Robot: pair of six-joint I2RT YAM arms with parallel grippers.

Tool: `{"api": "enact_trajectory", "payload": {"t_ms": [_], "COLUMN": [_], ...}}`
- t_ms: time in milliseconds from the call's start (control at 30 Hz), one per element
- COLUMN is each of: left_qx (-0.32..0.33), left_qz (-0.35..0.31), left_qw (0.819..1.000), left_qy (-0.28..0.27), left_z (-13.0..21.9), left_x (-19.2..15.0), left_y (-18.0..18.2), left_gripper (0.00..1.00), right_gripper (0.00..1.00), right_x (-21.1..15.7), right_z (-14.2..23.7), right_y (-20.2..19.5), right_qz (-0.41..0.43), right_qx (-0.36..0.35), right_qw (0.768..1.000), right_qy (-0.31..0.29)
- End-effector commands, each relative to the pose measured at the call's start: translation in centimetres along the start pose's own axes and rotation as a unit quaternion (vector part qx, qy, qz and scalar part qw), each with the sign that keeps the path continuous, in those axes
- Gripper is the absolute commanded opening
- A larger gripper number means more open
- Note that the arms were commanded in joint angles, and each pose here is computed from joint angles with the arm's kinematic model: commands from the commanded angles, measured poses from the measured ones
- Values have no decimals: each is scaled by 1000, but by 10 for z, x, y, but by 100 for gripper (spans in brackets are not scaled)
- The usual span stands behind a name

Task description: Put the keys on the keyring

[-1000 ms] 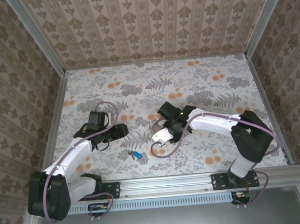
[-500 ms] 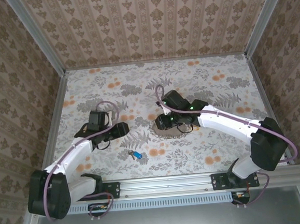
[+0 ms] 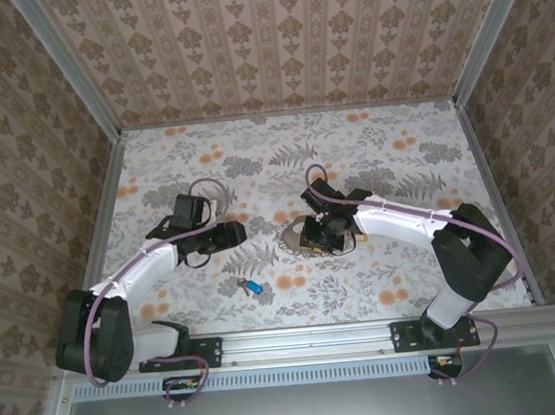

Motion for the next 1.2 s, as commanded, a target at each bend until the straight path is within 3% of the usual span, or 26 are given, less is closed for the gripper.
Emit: {"api": "enact_trajectory", "payload": {"t_ms": [0,267,967,1167], "left_qx": [-1,-4,-5,-7], "left_qz": [-13,-24,-31,-37], "left_qw": [1000,1000,999,999], "left_qy": [1,10,13,9], "left_z": [-2,-4,-12,-13], "left_x": [5,4,1,1], "left_y": [-7,-12,-14,-16], "left_gripper": [63,62,60,60], "right_gripper": [24,23,21,27], "right_x": [-2,-1,13,18], "right_z": [-18,-30,-41,-40], "right_y": [-2,-11,-3,-7], "right_qz": [-25,-37,-14,-6], "right_qx": [-6,-34,-22,-27], "right_qw": [999,998,999,1000], "right_qy": [29,41,22,3]}}
Point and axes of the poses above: each hand's point on the last joint's axis, 136 mm out from that joint toward the fingers, its own z axis back along the fingers, its own y axis along the line the jaws close on, x = y × z, the point moved 1 cm from there along z, back along the fingers, and after that the axes turned 15 degrees about -z, right-handed, at the moved point
